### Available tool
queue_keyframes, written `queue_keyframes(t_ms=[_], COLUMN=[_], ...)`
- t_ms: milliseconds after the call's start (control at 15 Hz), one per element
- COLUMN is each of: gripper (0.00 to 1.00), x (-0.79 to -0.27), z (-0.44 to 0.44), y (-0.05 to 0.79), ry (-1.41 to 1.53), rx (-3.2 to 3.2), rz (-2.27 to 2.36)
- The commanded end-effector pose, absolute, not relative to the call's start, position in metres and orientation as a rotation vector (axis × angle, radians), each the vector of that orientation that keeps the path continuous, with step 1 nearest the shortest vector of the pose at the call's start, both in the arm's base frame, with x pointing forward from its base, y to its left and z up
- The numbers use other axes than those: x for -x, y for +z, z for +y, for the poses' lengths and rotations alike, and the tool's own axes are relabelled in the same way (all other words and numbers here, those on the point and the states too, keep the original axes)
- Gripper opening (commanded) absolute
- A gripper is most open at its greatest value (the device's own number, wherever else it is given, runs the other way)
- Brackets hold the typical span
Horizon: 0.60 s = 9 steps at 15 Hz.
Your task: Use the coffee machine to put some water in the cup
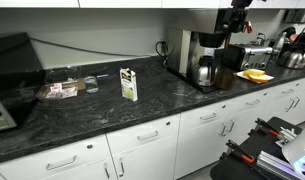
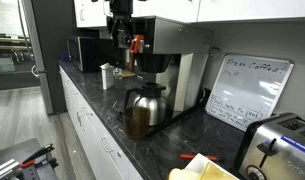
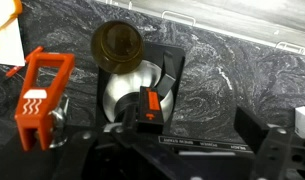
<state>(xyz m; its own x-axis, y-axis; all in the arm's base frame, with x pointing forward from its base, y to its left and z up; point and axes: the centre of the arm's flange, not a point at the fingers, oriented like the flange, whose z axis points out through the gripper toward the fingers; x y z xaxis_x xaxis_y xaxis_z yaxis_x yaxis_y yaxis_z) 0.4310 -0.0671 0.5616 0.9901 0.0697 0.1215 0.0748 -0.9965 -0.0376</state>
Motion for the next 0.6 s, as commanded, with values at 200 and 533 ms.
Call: queue_keyframes(t_ms=[200,533], gripper=[1.00,1.00], x=[-0.4323,-0.4315], z=[-0.0686,-0.0665], y=[0.5609,0.5619], ry=[-0.221,-0.194], rx=[3.107,3.093], rz=[-0.151,-0.120])
